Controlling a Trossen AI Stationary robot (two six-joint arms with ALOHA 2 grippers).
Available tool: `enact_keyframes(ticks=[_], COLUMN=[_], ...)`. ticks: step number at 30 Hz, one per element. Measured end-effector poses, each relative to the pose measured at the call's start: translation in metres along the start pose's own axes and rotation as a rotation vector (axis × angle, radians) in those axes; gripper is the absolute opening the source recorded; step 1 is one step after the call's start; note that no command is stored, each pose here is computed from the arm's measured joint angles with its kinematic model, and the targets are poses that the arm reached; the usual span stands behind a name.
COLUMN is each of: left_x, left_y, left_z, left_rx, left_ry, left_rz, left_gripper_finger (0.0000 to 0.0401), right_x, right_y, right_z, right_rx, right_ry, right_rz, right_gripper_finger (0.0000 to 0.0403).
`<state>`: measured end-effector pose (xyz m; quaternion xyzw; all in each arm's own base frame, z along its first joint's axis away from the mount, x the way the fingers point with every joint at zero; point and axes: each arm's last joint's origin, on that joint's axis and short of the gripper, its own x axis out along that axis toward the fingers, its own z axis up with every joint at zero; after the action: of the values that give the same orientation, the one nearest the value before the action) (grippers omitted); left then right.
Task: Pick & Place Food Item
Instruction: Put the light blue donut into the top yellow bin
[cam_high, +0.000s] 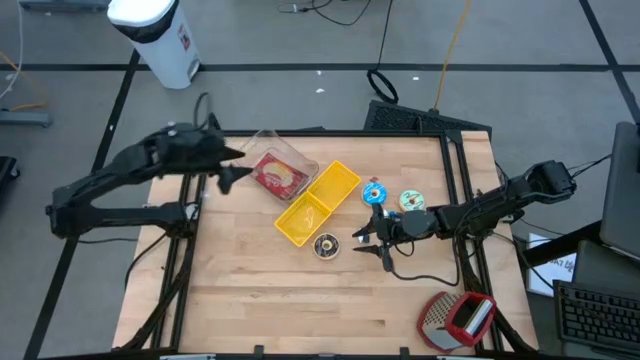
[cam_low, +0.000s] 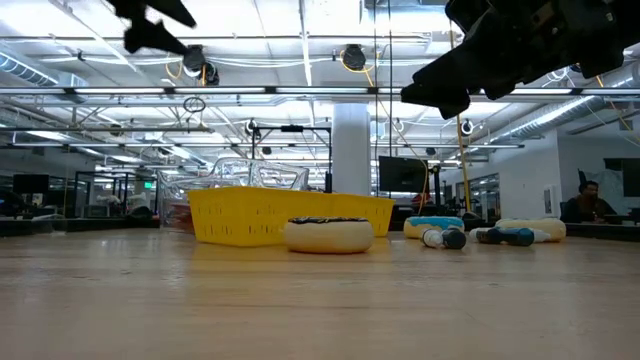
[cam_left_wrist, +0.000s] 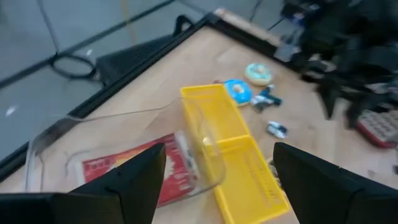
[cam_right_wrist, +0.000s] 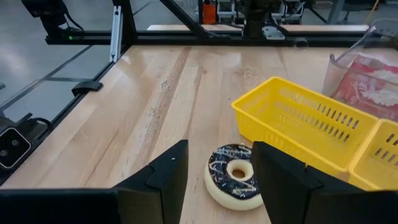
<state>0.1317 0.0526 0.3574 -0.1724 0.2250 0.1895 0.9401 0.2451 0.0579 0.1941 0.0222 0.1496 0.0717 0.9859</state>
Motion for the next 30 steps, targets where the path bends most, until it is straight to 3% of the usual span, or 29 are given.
enact_keyframes(ticks=[5, 11, 13, 18, 24, 30], left_x=[-0.01, 0.008, 0.015, 0.024, 0.016, 0.0], left_y=[-0.006, -0.005, -0.006, -0.009, 0.003, 0.01], left_z=[-0.033, -0.082, -0.094, -0.114, -0.13, -0.133], left_rx=[0.028, 0.011, 0.037, 0.106, 0.076, 0.071], left_ry=[-0.031, -0.091, -0.142, -0.317, -0.371, -0.433], left_rz=[0.006, -0.031, -0.078, -0.19, -0.11, -0.133], left_gripper_finger=[0.0303, 0.0301, 0.0303, 0.0304, 0.0303, 0.0307], right_x=[0.0, -0.001, -0.005, -0.025, -0.05, -0.081], right_y=[0.0, -0.001, -0.005, -0.025, -0.05, -0.078], right_z=[-0.002, -0.004, -0.006, -0.013, -0.018, -0.033], right_rx=[0.023, 0.059, 0.093, 0.231, 0.421, 0.628], right_ry=[0.025, 0.04, 0.079, 0.259, 0.368, 0.517], right_rz=[-0.002, -0.028, -0.103, -0.417, -0.609, -0.865], right_gripper_finger=[0.0164, 0.0164, 0.0164, 0.0164, 0.0172, 0.0177])
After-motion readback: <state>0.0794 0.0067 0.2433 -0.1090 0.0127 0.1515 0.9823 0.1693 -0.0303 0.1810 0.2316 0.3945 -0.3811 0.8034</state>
